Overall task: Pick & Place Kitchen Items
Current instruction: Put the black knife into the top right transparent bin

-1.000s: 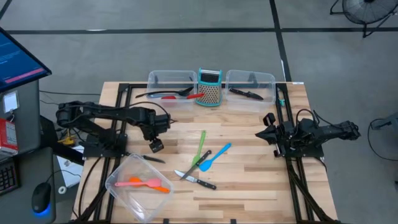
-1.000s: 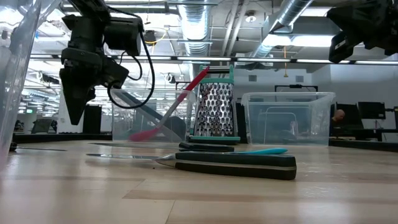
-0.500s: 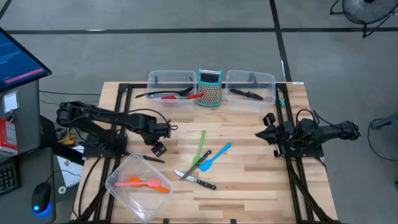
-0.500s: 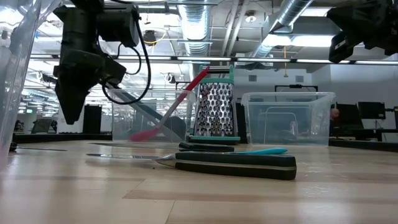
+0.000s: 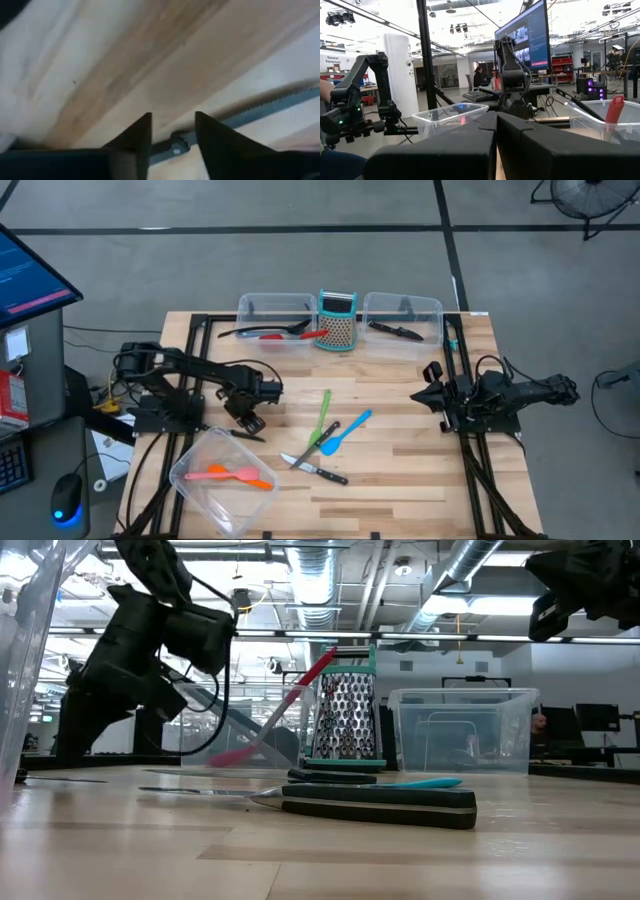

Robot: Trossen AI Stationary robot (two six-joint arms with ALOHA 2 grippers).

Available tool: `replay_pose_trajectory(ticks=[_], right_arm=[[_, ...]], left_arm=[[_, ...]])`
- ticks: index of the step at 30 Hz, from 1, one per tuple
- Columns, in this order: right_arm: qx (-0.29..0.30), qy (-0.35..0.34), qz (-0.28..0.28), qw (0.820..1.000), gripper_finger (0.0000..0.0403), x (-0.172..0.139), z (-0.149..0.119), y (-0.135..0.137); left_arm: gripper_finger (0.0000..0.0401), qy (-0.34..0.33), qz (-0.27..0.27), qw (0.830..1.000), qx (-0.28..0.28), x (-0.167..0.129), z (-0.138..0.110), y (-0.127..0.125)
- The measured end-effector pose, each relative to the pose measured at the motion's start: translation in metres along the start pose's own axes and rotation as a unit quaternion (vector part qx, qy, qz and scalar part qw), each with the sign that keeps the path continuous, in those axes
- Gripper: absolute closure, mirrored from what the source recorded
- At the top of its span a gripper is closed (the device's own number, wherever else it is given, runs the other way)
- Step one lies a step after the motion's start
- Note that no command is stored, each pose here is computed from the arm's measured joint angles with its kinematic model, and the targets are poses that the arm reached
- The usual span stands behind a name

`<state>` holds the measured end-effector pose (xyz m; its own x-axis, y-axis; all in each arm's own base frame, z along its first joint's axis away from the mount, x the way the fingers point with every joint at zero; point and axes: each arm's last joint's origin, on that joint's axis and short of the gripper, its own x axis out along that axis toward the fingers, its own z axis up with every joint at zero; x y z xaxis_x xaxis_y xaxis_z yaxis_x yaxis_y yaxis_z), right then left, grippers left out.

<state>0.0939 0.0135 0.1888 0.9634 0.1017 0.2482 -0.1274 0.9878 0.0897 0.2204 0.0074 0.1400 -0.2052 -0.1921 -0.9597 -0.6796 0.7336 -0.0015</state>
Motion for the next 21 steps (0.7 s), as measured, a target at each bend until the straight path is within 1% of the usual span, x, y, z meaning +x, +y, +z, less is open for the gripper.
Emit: replay_pose_trajectory(ticks=[5, 7, 12, 14, 21], right_arm=[[0.0, 0.0, 0.0, 1.0, 0.0403, 0.0, 0.0, 0.0], [0.0, 0.003, 0.0, 1.0, 0.0403, 0.0, -0.001, 0.0], [0.0, 0.008, -0.001, 1.0, 0.0403, 0.0, -0.002, 0.0], [0.0, 0.008, 0.0, 1.0, 0.0403, 0.0, -0.002, 0.0], [0.0, 0.008, -0.001, 1.0, 0.0403, 0.0, -0.002, 0.0]], left_arm=[[0.0366, 0.007, 0.0, 1.0, 0.0, -0.003, -0.004, 0.001], [0.0391, 0.002, -0.005, 1.0, -0.005, -0.008, -0.007, 0.002], [0.04, 0.004, -0.02, 0.999, -0.037, -0.014, -0.014, 0.002], [0.04, 0.012, -0.022, 0.999, -0.04, -0.012, -0.016, -0.001], [0.04, 0.046, -0.004, 0.998, -0.032, 0.002, -0.017, -0.01]])
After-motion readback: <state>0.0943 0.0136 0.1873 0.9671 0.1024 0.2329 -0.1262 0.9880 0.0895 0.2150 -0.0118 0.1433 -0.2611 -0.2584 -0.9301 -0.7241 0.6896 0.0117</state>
